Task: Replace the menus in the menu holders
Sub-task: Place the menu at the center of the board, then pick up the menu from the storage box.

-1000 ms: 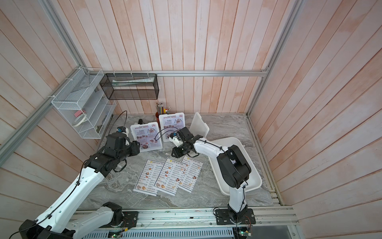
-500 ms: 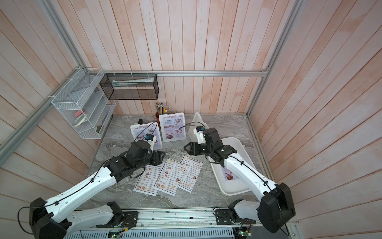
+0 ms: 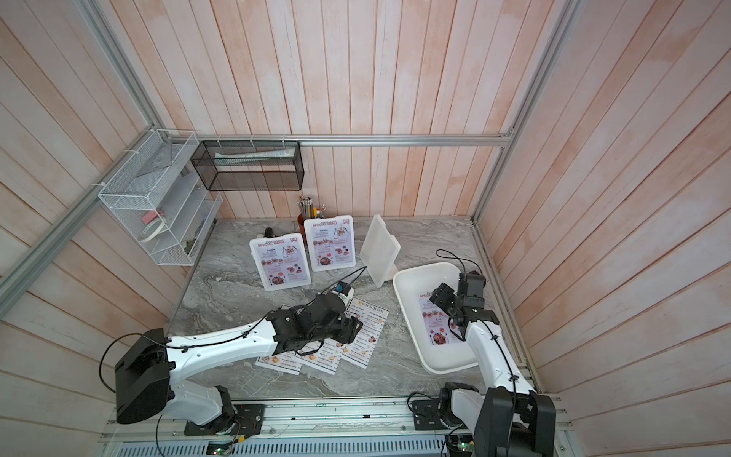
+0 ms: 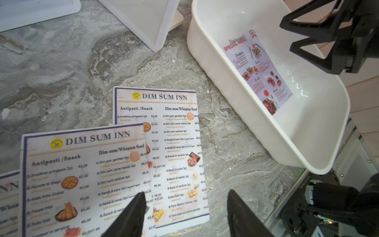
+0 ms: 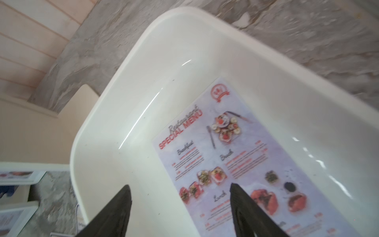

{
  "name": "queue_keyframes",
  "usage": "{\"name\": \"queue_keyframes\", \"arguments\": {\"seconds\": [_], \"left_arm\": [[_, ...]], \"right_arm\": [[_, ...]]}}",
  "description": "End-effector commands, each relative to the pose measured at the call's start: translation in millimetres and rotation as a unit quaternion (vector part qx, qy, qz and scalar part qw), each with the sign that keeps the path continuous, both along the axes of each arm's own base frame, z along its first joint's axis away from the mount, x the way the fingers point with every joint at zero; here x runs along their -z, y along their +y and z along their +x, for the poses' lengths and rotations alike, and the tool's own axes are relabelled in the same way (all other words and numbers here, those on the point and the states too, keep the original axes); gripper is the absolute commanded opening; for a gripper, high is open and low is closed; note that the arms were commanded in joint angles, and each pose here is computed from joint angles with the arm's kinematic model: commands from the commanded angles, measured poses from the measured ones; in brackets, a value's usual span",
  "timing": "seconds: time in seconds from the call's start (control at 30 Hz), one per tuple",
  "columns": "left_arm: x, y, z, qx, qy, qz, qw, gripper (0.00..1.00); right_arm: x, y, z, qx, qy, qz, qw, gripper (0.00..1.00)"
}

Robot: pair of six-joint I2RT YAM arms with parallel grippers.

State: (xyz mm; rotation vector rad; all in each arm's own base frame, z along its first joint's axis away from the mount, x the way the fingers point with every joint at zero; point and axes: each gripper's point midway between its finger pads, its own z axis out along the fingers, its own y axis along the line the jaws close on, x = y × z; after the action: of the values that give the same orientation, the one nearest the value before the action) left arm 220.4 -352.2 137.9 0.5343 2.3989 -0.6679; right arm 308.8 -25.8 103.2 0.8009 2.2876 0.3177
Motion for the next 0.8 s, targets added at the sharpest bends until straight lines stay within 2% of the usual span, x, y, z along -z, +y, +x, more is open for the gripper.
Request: {"name": "queue_keyframes", "arguments": {"seconds": [0.0,0.1,0.4,0.6,0.77], "left_arm": [[-19.9,-22.6,5.3,0.008,-0.011,-0.043,0.999,0.65],[-15.5,-29.8,4.4,0.019,-0.006,-0.040,0.999,0.65],[-4.8,-46.1,0.8,0.043,0.009,-0.045,0.998,0.64],[-4.6,-63.2,1.2,0.061,0.006,-0.050,0.997,0.64],[-5.7,-81.6,5.6,0.077,0.006,-0.058,0.995,0.64]], "right_arm": [[14.5,-35.6,1.6,0.055,0.004,-0.041,0.998,0.77],[28.0,-45.7,4.9,0.069,0.019,-0.031,0.997,0.77],[48.1,-62.5,12.6,0.074,0.057,-0.057,0.994,0.77],[74.0,-40.4,4.6,0.034,0.100,-0.004,0.994,0.77],[75.8,-26.0,-8.4,-0.005,0.121,0.012,0.993,0.77]]}}
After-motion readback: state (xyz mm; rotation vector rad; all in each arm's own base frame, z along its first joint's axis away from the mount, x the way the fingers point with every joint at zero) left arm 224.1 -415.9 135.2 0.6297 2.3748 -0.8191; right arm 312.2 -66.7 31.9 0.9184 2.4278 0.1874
